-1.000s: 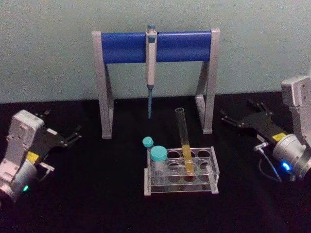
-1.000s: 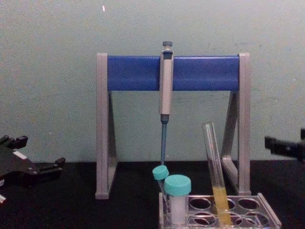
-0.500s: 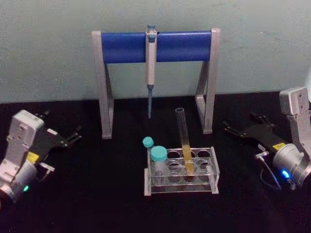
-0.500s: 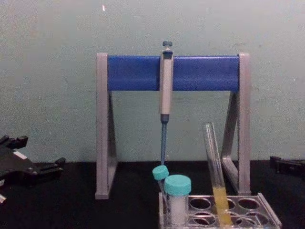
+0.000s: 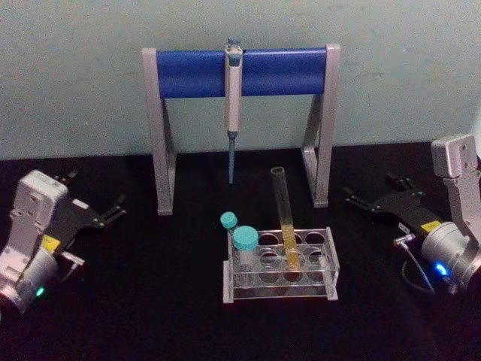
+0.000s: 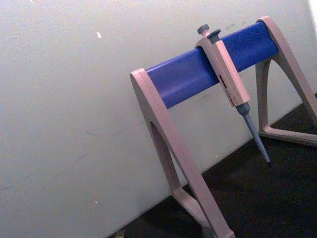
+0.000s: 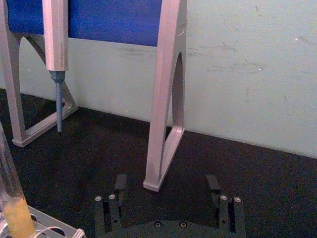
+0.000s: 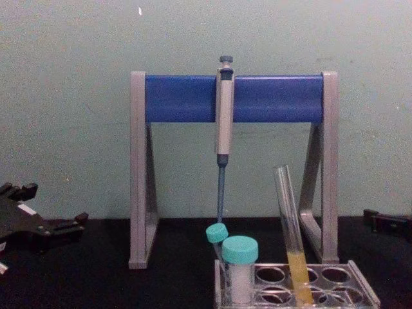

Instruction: Pick up the test tube from the test tube rack, shake it, then place it back into the test tube rack.

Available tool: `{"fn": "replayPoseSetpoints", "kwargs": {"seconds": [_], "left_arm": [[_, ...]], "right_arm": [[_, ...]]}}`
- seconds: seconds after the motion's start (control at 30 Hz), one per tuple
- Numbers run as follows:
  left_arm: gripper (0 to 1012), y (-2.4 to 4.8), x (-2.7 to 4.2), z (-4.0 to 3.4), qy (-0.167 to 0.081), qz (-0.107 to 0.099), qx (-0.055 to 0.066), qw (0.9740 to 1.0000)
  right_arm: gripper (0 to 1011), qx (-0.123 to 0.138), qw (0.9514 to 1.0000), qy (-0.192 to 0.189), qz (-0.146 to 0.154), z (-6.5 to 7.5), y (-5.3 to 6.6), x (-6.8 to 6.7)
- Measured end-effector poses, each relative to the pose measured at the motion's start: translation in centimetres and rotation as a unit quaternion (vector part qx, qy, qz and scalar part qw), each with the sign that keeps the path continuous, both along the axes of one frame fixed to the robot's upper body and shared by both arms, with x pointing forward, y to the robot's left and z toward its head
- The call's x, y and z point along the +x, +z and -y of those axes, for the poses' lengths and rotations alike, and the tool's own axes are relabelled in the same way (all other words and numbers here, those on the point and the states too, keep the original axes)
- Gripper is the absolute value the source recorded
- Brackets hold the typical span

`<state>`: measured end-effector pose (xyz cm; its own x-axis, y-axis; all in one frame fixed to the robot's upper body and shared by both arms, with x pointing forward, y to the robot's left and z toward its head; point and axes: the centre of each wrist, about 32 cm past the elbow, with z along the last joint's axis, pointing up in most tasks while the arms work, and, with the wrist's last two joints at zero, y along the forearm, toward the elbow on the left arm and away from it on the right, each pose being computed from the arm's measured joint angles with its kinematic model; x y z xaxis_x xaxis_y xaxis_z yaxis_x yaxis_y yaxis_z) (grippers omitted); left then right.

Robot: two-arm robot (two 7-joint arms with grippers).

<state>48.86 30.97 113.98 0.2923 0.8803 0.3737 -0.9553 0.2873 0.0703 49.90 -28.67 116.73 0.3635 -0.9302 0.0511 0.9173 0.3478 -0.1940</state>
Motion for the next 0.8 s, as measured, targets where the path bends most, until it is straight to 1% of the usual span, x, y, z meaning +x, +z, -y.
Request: {"fn": "replayPoseSetpoints", "kwargs": {"seconds": [0.8], "left_arm": [[1001, 0.0, 0.0, 0.0, 0.0, 0.0, 0.0, 1.0]], "right_arm": [[1000, -0.001, 1.0, 0.0, 0.001, -0.01, 0.05, -0.01]]}}
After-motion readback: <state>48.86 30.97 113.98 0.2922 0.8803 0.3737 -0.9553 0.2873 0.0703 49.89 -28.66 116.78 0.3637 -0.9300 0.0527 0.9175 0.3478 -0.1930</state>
